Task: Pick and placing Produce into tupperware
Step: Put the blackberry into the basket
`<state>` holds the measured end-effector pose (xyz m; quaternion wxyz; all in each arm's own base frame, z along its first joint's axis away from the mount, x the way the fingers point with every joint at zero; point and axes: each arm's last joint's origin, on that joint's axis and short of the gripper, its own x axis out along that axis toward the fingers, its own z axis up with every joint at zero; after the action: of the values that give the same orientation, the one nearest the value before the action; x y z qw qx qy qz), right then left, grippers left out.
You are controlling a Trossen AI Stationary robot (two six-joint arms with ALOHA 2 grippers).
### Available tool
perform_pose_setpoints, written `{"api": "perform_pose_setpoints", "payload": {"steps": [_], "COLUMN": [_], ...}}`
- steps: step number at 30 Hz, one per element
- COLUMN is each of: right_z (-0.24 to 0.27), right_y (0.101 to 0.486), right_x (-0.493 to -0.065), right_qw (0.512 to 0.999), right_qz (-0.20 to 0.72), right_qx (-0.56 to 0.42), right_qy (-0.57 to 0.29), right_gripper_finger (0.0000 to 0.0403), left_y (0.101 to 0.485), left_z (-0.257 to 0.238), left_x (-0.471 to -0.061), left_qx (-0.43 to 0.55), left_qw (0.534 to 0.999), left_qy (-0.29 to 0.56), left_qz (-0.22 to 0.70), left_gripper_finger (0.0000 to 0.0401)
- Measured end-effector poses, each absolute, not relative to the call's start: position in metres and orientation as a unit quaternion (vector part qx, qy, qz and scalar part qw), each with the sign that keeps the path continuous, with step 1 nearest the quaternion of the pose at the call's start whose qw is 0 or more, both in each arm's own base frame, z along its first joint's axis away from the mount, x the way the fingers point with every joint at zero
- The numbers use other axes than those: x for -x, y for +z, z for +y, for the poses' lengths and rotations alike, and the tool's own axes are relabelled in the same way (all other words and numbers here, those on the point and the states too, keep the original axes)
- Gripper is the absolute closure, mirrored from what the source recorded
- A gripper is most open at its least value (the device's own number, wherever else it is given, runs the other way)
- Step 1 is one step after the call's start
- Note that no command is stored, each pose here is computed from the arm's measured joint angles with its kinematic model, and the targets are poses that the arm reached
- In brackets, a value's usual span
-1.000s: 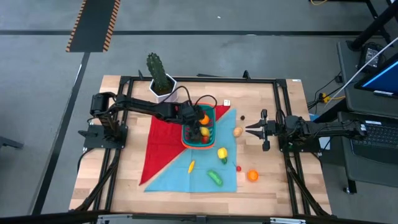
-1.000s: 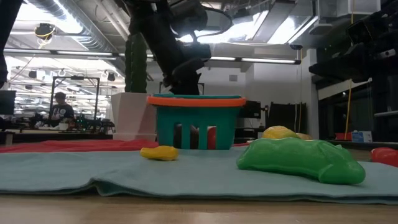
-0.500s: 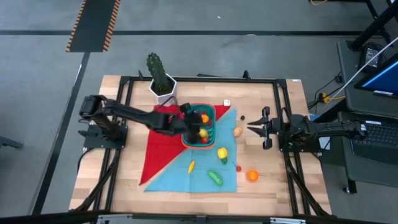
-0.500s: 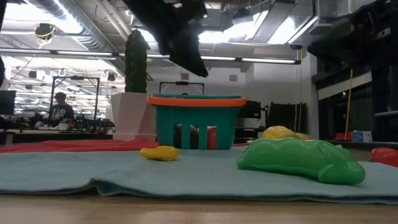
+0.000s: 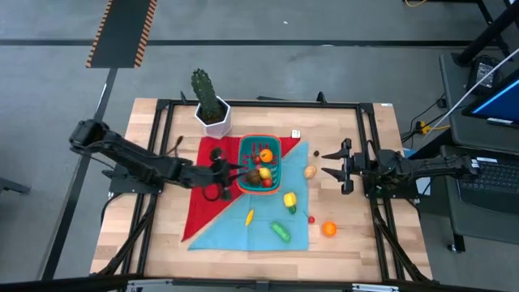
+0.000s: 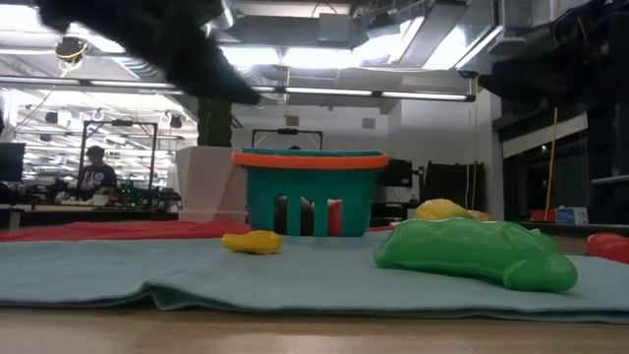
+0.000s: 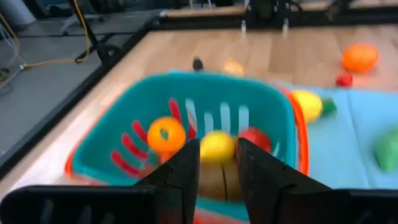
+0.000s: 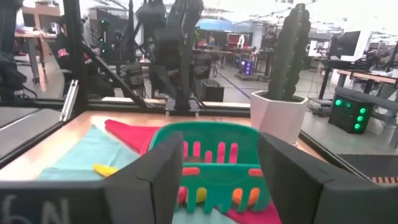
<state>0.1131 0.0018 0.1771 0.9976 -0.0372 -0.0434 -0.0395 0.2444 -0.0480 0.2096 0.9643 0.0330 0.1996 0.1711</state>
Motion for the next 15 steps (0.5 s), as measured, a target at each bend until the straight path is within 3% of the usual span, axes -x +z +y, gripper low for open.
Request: {"api": "perform_pose_setpoints", "payload": {"steps": [5, 11, 15], "right_z": [0.0, -0.002, -0.002], "right_y": [0.191, 0.214, 0.231], "right_x": [-0.116, -0.124, -0.132], "right_qw": [0.996, 0.992, 0.985], "right_qz": [-0.03, 0.044, 0.122], "right_qx": [0.039, 0.035, 0.025], "right_qy": [-0.072, -0.113, -0.117], "right_gripper_finger": [0.019, 0.019, 0.019], "left_y": [0.199, 0.178, 0.165], "left_z": [-0.046, -0.038, -0.036], "left_x": [-0.209, -0.173, -0.157], "left_qx": [-0.024, -0.003, 0.02], "left_qw": [0.972, 0.982, 0.992], "left_qy": [0.153, 0.135, 0.079], "left_qz": [0.176, 0.133, 0.097], "left_gripper_finger": [0.0312, 0.0322, 0.0328]}}
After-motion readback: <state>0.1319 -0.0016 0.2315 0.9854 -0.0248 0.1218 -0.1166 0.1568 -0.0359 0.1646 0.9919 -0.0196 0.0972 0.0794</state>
